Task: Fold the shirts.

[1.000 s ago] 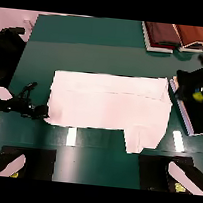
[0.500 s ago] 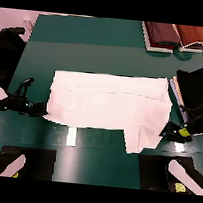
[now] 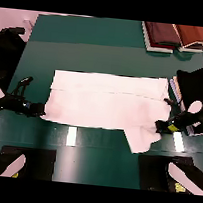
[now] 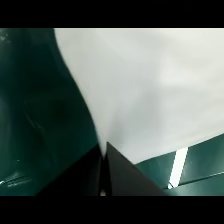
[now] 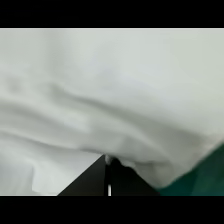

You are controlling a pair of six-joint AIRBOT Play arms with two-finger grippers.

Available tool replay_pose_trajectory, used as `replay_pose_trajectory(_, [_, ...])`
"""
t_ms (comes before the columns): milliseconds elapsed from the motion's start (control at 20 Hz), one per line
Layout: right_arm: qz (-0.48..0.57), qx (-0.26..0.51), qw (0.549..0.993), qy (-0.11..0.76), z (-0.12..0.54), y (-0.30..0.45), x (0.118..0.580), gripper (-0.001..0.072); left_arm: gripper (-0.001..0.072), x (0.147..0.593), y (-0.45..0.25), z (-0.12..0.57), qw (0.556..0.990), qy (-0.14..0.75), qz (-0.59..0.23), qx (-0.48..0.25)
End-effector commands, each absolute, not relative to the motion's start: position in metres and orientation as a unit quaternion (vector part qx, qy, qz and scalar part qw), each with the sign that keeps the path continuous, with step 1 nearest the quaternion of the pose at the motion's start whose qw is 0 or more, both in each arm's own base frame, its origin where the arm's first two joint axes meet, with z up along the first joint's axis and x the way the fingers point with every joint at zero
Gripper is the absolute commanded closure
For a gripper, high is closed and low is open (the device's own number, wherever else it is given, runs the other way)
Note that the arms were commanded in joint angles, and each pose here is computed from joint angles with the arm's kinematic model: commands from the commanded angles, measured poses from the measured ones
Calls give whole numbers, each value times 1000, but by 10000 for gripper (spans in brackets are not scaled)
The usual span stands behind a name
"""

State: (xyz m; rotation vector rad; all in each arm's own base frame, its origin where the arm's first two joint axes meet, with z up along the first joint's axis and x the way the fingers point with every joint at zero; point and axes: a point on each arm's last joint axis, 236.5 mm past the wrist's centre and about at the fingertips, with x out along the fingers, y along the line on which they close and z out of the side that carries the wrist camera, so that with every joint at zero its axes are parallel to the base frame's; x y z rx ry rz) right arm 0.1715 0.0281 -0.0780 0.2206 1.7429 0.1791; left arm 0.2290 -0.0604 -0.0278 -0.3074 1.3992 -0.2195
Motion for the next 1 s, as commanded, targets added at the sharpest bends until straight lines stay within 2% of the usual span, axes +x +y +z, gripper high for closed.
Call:
replay_pose_trajectory(0, [70, 25, 663, 745, -31, 11, 171, 693, 684, 206, -51, -11, 748, 648, -96, -107])
replay_pose_trajectory(150, [54, -1, 710, 702, 9, 1, 177, 694, 683, 188, -58, 4, 747, 646, -105, -115])
replay_pose_trajectory(350, [47, -9, 768, 639, 42, -2, 215, 694, 684, 213, -65, 12, 779, 603, -111, -134])
replay_pose_trajectory(500, [44, -9, 781, 623, 51, -7, 265, 694, 684, 248, -57, 18, 821, 548, -99, -128])
replay_pose_trajectory(700, [45, -5, 782, 622, 49, -11, 329, 694, 684, 290, -50, 1, 813, 561, -92, -127])
replay_pose_trajectory(950, [44, -5, 785, 618, 42, -17, 395, 694, 683, 376, -40, -13, 813, 562, -85, -128])
